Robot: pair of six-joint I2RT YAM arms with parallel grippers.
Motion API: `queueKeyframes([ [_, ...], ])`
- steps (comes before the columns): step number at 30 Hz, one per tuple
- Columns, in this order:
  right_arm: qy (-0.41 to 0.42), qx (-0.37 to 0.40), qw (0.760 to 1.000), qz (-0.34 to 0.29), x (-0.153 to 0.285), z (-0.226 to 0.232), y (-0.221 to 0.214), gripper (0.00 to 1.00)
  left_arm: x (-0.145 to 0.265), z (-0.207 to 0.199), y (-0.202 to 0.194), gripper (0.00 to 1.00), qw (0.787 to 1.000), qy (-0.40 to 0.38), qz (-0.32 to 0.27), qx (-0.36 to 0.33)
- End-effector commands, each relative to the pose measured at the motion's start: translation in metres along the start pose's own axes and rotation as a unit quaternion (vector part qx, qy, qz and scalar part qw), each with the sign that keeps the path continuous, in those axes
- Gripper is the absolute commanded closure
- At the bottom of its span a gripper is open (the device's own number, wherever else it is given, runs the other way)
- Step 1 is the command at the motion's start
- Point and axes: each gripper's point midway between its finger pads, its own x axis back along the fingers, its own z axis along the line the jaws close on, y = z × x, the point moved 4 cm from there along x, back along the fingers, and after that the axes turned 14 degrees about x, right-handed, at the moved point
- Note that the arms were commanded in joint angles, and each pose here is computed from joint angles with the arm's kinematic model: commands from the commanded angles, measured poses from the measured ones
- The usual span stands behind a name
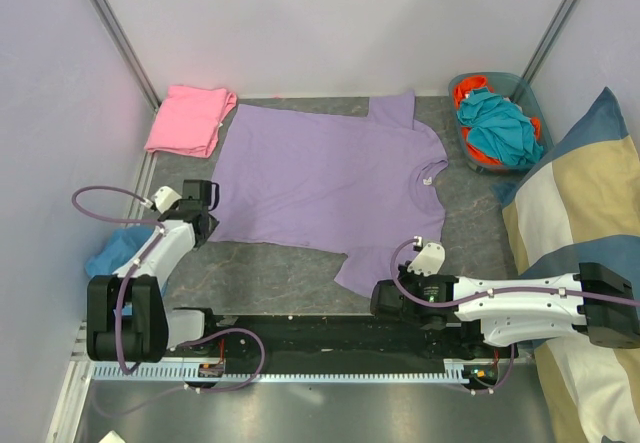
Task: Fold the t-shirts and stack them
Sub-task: Grap the side of the flattened tshirt closest away from the robot with both arms
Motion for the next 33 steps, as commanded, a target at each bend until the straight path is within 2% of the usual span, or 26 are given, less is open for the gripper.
queueKeyframes([
  [1, 0.002, -0.004, 1.000, -0.004, 0.000, -0.001, 0.002, 1.00, -0.004, -0.016, 0.010, 0.46, 1.000, -0.012, -0.021, 0.013],
  [20, 0.001, -0.005, 1.000, -0.002, 0.002, -0.005, 0.002, 1.00, -0.024, -0.013, -0.005, 0.48, 1.000, 0.010, 0.005, 0.025],
  [24, -0.001, -0.007, 1.000, -0.002, 0.002, -0.006, 0.003, 1.00, -0.027, -0.014, -0.006, 0.61, 0.999, 0.012, 0.006, 0.029],
  [25, -0.001, -0.006, 1.000, -0.002, 0.002, -0.007, 0.003, 1.00, -0.027, -0.015, -0.006, 0.74, 0.999, 0.011, 0.006, 0.031],
  [28, -0.002, -0.006, 1.000, -0.004, 0.003, -0.008, 0.004, 1.00, -0.027, -0.016, -0.005, 0.98, 0.999, 0.012, 0.005, 0.035],
  [33, -0.005, -0.007, 1.000, -0.016, 0.008, -0.009, 0.012, 1.00, -0.023, -0.020, 0.001, 0.98, 0.999, 0.002, -0.003, 0.034],
])
